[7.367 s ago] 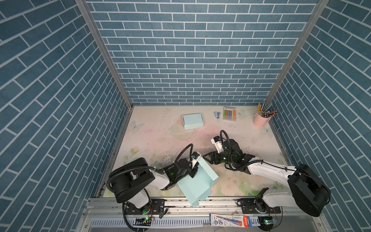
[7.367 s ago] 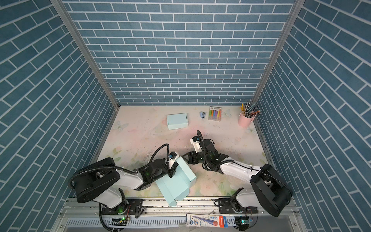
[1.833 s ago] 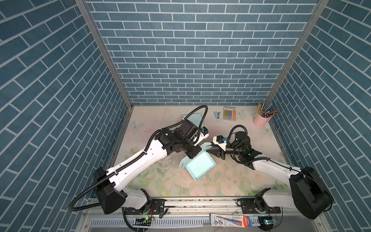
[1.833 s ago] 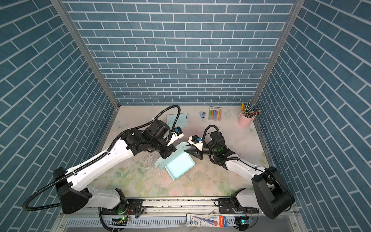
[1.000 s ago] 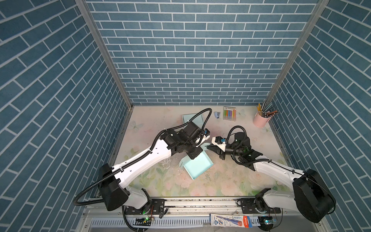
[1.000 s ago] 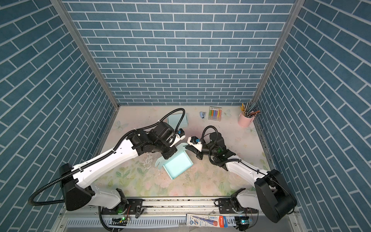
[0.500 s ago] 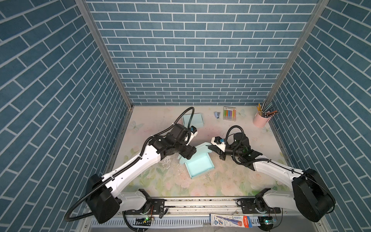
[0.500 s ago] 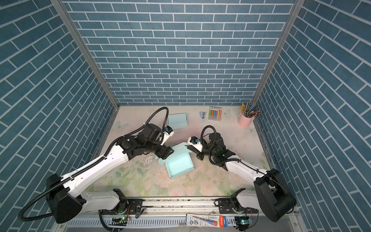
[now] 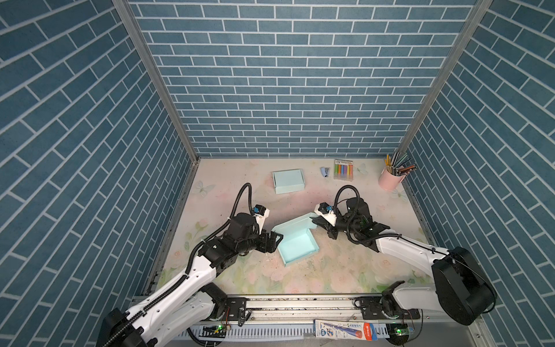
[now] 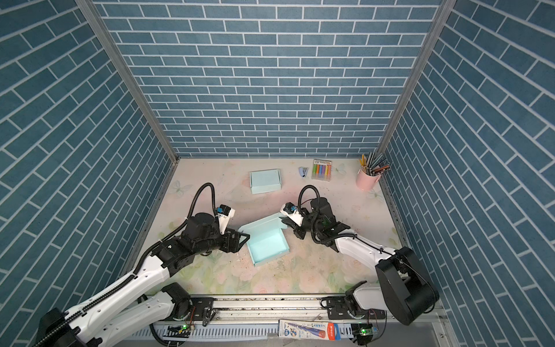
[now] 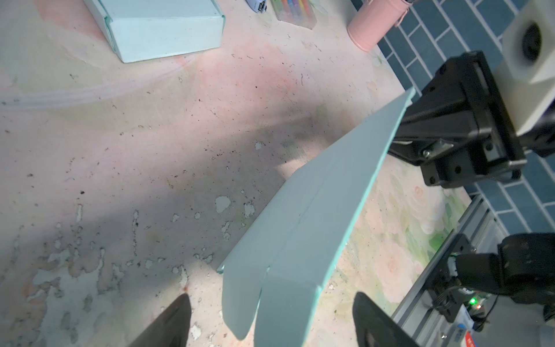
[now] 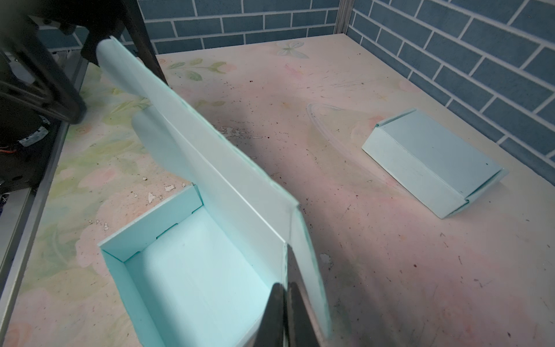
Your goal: Fold the paper box
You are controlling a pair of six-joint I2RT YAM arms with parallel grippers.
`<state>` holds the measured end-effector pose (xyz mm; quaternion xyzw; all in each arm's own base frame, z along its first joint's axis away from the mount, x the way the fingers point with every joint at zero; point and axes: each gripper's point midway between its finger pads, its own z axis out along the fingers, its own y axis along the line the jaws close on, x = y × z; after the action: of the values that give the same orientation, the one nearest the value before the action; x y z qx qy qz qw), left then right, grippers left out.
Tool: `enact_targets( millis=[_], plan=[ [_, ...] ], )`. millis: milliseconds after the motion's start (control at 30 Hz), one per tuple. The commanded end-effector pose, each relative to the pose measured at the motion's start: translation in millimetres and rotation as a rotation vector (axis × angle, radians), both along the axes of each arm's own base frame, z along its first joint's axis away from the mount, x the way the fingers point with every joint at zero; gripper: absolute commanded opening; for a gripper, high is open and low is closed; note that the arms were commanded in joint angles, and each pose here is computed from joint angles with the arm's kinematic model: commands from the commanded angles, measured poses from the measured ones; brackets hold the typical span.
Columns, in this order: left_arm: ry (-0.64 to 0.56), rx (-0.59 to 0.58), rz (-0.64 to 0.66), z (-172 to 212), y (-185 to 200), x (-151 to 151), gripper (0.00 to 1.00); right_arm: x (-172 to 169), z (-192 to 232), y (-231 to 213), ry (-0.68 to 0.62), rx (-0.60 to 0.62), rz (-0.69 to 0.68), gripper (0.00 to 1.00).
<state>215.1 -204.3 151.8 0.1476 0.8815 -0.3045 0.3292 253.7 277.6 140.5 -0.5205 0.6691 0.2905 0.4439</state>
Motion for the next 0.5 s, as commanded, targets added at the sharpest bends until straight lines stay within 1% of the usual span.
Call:
enact_targets(
  millis=[0,100,167,267,367,400,467],
  plan=[
    [-0.018,-0.016,0.019,-1,-4,6,0.7,-1,6,1,0.003,0.007,0.015,0.08],
    [-0.001,0.054,0.029,-12,-3,6,0.6,-2,5,1,0.014,0.002,0.011,0.09],
    [0.0,0.074,0.025,-15,-4,3,0.52,-1,6,1,0.017,0.004,0.006,0.1],
    [0.007,0.112,0.052,-19,-1,4,0.34,0,8,1,0.013,0.005,0.002,0.1],
    [0.011,0.148,0.072,-24,0,4,0.21,0,10,1,0.005,0.012,0.001,0.1],
    [0.018,0.169,0.084,-27,1,4,0.18,0,10,1,0.004,0.012,-0.002,0.1],
    [0.027,0.199,0.105,-31,5,4,0.16,1,11,1,0.004,0.012,-0.005,0.1]
  ],
)
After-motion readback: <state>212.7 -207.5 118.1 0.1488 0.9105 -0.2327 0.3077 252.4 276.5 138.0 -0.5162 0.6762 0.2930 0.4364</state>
